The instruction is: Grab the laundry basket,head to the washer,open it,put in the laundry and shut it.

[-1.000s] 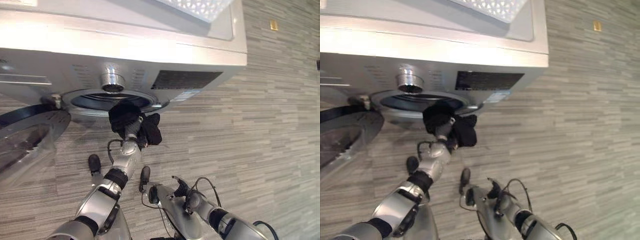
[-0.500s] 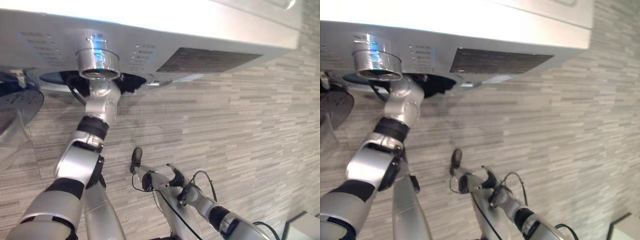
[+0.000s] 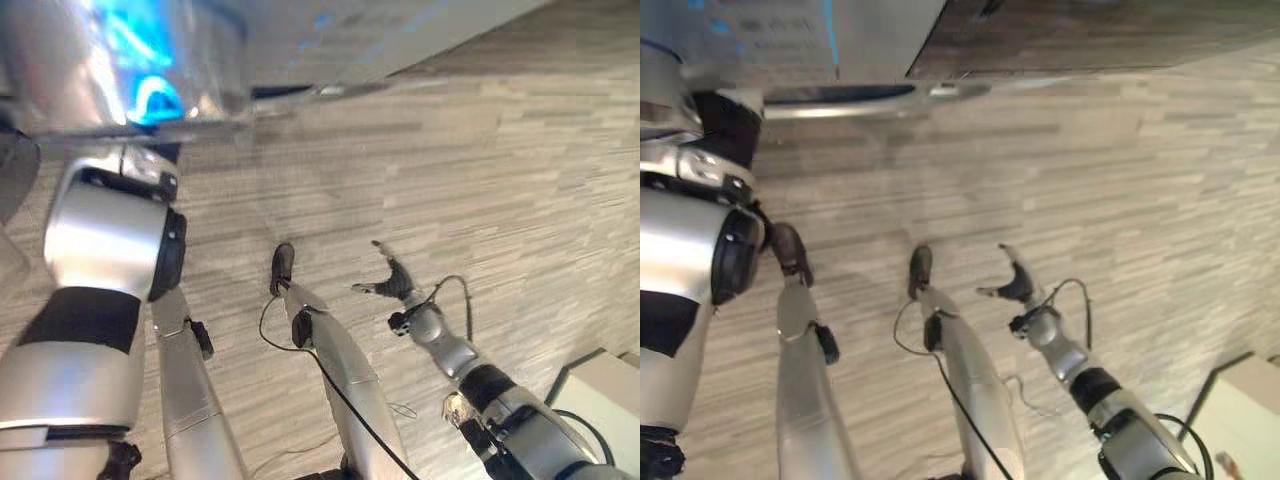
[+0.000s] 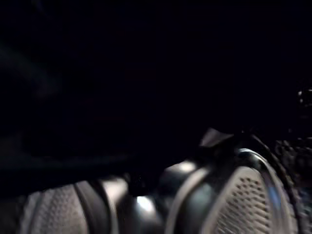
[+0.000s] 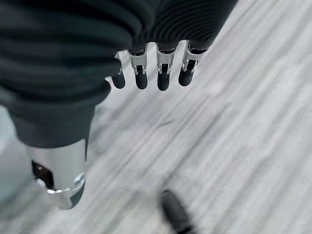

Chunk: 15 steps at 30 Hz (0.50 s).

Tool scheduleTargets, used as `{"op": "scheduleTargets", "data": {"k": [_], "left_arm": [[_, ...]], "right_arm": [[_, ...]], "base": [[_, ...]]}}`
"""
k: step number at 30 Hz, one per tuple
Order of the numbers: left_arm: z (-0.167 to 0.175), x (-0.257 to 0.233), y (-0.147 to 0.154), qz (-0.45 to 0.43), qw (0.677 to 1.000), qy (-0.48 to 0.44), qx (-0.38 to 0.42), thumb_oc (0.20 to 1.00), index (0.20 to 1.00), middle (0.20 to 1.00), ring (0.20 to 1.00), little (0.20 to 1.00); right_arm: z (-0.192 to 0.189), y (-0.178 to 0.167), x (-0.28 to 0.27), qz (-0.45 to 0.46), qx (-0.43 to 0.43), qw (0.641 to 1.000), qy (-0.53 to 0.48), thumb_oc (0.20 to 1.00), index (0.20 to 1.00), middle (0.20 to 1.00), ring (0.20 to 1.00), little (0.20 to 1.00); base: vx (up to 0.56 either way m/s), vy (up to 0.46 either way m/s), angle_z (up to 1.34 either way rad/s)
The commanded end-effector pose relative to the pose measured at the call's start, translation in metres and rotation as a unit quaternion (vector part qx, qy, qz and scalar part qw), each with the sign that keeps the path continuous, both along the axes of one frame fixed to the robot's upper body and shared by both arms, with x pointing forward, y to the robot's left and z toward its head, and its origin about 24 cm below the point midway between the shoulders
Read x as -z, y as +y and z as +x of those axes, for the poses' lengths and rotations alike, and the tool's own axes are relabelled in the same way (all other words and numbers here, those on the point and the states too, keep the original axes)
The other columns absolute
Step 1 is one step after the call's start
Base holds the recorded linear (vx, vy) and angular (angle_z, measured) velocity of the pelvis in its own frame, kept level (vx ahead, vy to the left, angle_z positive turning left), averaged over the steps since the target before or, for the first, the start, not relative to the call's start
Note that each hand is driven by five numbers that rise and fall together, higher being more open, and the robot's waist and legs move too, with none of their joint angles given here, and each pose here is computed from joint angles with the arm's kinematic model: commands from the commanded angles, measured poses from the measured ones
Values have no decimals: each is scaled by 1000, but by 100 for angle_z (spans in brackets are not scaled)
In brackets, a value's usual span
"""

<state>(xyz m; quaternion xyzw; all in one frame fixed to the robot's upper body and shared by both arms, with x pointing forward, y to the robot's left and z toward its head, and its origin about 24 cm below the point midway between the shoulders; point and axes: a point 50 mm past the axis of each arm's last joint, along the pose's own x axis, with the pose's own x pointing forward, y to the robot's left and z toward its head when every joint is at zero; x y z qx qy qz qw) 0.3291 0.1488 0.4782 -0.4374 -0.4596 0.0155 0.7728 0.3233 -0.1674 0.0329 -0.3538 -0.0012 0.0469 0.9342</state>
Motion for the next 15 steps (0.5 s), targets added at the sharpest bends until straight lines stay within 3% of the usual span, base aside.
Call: {"op": "scheduleTargets", "data": {"k": [1, 4, 5, 6, 7, 8, 9, 10, 11, 12, 13, 14, 15], "left_arm": [[-81, -62, -16, -26, 976, -213, 35, 200, 200, 200, 200, 200], [-69, -42, -33, 3, 982, -187, 37, 200, 200, 200, 200, 200], [-59, -35, -40, 31, 986, -163, 29, 319, 319, 319, 319, 319], [-34, -16, -51, 119, 987, -104, -10, 1000, 1000, 1000, 1000, 1000], [-34, -16, -52, 122, 987, -102, -11, 1000, 1000, 1000, 1000, 1000], [-4, 7, -56, 255, 962, -30, -90, 1000, 1000, 1000, 1000, 1000], [4, 13, -52, 326, 933, -9, -153, 1000, 1000, 1000, 1000, 1000], [4, 13, -53, 326, 933, -9, -154, 1000, 1000, 1000, 1000, 1000], [27, 33, -43, 505, 809, 48, -296, 1000, 1000, 1000, 1000, 1000], [41, 45, -41, 579, 733, 83, -347, 1000, 1000, 1000, 1000, 1000], [42, 46, -38, 589, 717, 87, -364, 1000, 1000, 1000, 1000, 1000], [47, 49, -36, 646, 629, 97, -422, 1000, 1000, 1000, 1000, 1000], [51, 57, -36, 670, 591, 100, -439, 1000, 1000, 1000, 1000, 1000]], "right_arm": [[-32, -16, 37, -8, 31, 998, 59, 1000, 1000, 1000, 1000, 1000], [-42, -20, 49, -10, 36, 996, 85, 1000, 1000, 1000, 1000, 1000], [-44, -20, 51, -9, 34, 995, 91, 1000, 1000, 1000, 1000, 1000], [-48, -21, 57, -7, 33, 994, 105, 1000, 1000, 1000, 1000, 1000], [-49, -20, 58, -6, 32, 994, 107, 1000, 1000, 1000, 1000, 1000], [-52, -19, 63, -4, 26, 992, 120, 1000, 1000, 1000, 1000, 1000], [-53, -18, 64, -1, 23, 992, 123, 1000, 1000, 1000, 1000, 1000], [-52, -18, 64, -1, 23, 992, 123, 1000, 1000, 1000, 1000, 1000], [-52, -19, 63, 0, 14, 992, 124, 1000, 1000, 1000, 1000, 1000], [-48, -19, 61, -1, 12, 993, 121, 1000, 1000, 1000, 1000, 1000], [-48, -21, 63, -2, 16, 992, 126, 1000, 1000, 1000, 1000, 1000], [-45, -21, 63, -6, 15, 992, 127, 1000, 1000, 1000, 1000, 1000], [-43, -22, 61, -6, 13, 992, 125, 1000, 1000, 1000, 1000, 1000]], "base": [[72, -20, 23], [47, -29, 10], [11, 14, 5], [0, 0, 0], [-6, 33, 4], [-26, 38, 5], [-27, 41, 5], [-39, 60, 3], [-37, 52, 4], [-45, 61, -2], [-32, 27, -4], [-27, 30, -6], [-26, 31, -5]]}}
